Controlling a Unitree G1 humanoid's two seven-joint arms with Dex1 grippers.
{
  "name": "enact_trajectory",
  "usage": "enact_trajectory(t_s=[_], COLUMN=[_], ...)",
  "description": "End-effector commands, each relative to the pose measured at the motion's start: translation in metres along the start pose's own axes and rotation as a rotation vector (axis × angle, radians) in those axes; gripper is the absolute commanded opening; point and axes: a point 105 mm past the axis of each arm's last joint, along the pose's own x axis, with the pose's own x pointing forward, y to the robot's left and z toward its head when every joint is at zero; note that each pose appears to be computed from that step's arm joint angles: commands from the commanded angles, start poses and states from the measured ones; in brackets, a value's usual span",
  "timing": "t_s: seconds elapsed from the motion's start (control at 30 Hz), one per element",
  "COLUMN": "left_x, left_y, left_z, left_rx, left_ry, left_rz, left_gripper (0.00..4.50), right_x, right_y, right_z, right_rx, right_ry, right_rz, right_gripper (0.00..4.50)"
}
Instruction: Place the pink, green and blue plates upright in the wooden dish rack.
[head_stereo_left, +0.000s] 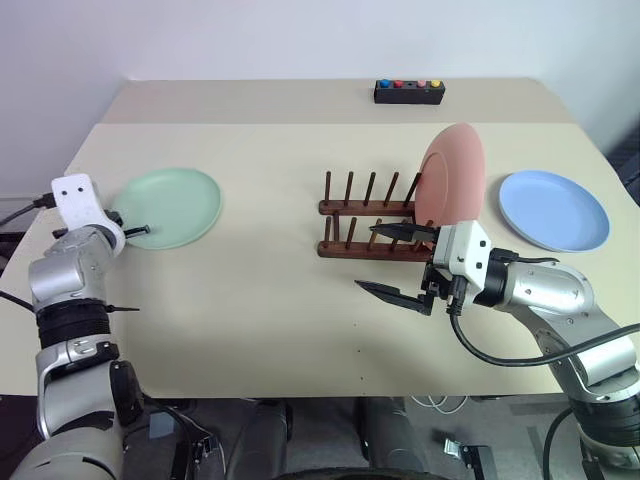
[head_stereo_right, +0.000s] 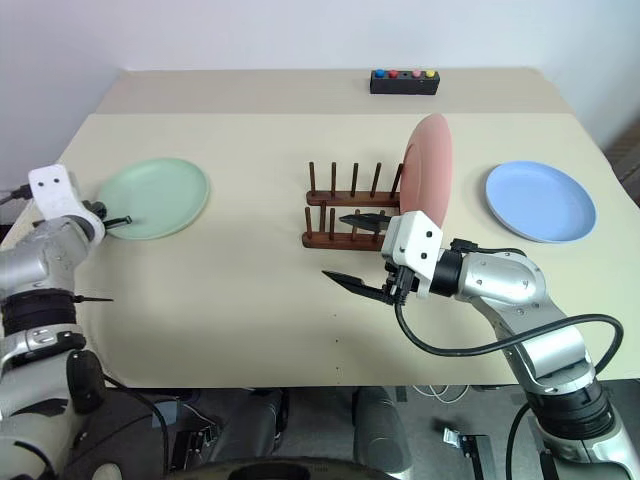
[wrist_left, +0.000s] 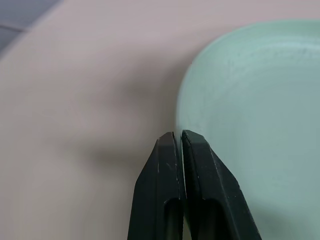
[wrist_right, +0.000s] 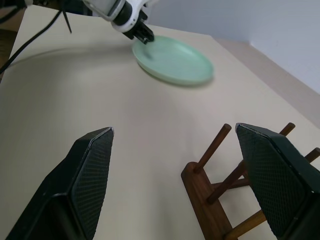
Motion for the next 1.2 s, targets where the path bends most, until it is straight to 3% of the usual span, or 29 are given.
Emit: enact_trajectory(t_s=[0.03,0.13,0.2,0.4,0.67,1.03,1.2], left_x=[-0.019,-0.035,-0.054,-0.114,-0.145,-0.162,-0.161], left_y=[-0.033,-0.053,-0.085,-0.175,-0.217,-0.236,-0.234], left_z=[0.069,0.097,0.117,0.132,0.136,0.128,0.128], left_rx=[-0.012,0.012,0.106,0.213,0.112,0.067,0.052], left_ry=[-0.325,-0.494,-0.640,-0.870,-0.882,-0.850,-0.841], left_rz=[-0.127,-0.184,-0.286,-0.635,-0.773,-0.866,-0.867], left_gripper=[0.01,0.01,0.01,0.01,0.01,0.01,0.00], right_x=[-0.002,0.000,0.002,0.013,0.027,0.038,0.036], right_y=[-0.009,-0.019,-0.032,-0.057,-0.062,-0.066,-0.068], right_z=[0.011,0.014,0.018,0.036,0.045,0.034,0.030], right_rx=[-0.049,-0.070,-0.135,-0.373,-0.600,-0.753,-0.787], right_ry=[-0.029,-0.032,-0.025,-0.046,0.011,0.096,0.118], right_rz=[-0.041,-0.086,-0.146,-0.304,-0.310,-0.284,-0.277], right_gripper=[4.00,4.00,4.00,4.00,4.00,4.00,1.62])
